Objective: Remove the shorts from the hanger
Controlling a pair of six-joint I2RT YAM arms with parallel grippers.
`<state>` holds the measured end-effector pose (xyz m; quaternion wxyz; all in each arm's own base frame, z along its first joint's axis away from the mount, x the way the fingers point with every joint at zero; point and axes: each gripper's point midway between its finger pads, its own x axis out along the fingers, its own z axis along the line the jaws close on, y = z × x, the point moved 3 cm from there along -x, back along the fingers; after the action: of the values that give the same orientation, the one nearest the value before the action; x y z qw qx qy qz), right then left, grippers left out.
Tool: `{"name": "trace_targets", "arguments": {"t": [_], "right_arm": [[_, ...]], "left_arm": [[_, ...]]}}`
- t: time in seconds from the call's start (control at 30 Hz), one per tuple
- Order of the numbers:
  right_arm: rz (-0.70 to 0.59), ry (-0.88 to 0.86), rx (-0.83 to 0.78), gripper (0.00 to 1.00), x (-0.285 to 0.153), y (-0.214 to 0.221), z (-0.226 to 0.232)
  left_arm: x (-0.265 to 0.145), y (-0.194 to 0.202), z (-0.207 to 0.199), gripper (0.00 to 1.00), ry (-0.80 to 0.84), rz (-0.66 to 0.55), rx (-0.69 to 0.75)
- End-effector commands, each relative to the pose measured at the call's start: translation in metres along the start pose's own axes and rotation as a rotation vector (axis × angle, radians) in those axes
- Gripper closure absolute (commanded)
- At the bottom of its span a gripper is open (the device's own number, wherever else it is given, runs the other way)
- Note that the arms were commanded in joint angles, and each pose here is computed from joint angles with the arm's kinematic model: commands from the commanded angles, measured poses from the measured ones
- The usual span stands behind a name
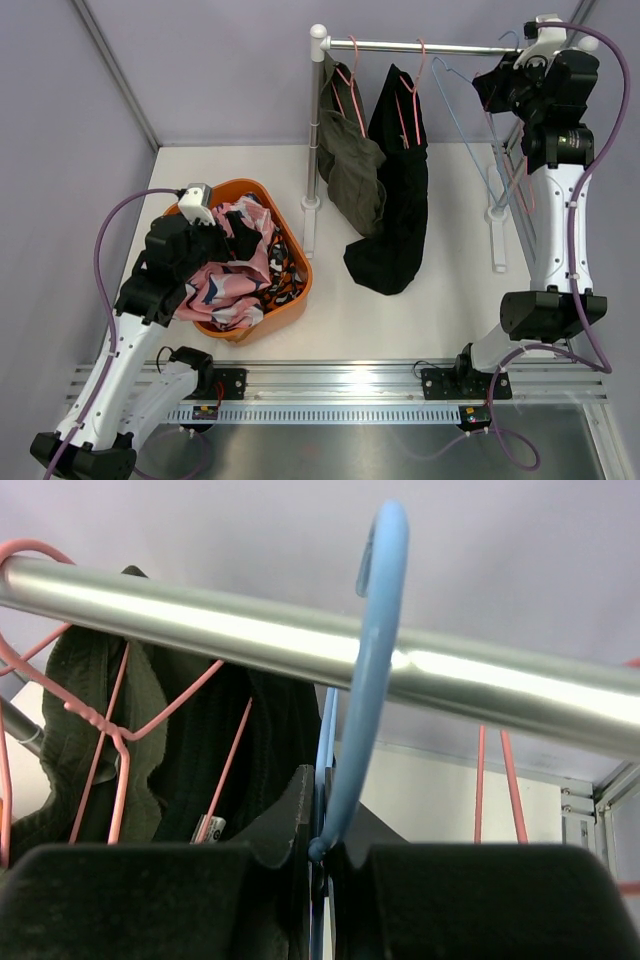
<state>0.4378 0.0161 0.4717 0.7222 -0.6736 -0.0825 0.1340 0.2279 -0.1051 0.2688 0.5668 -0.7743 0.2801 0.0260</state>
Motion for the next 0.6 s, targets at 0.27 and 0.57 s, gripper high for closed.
{"name": "trace_targets", "arguments": {"t": [0.27,0.57], "right_arm": [[0.0,-0.017,0.059,1.0,0.023,-0.001,-0.006],[0.046,-0.016,0.105,0.98,0.027,0.019,-0.007]], "left_arm": [[0.0,-0.008,-0.007,0.01,0.041,-0.036,0.026],[0.002,-0.007,-0.006,0.01,0.039,-0.025,0.025]]}}
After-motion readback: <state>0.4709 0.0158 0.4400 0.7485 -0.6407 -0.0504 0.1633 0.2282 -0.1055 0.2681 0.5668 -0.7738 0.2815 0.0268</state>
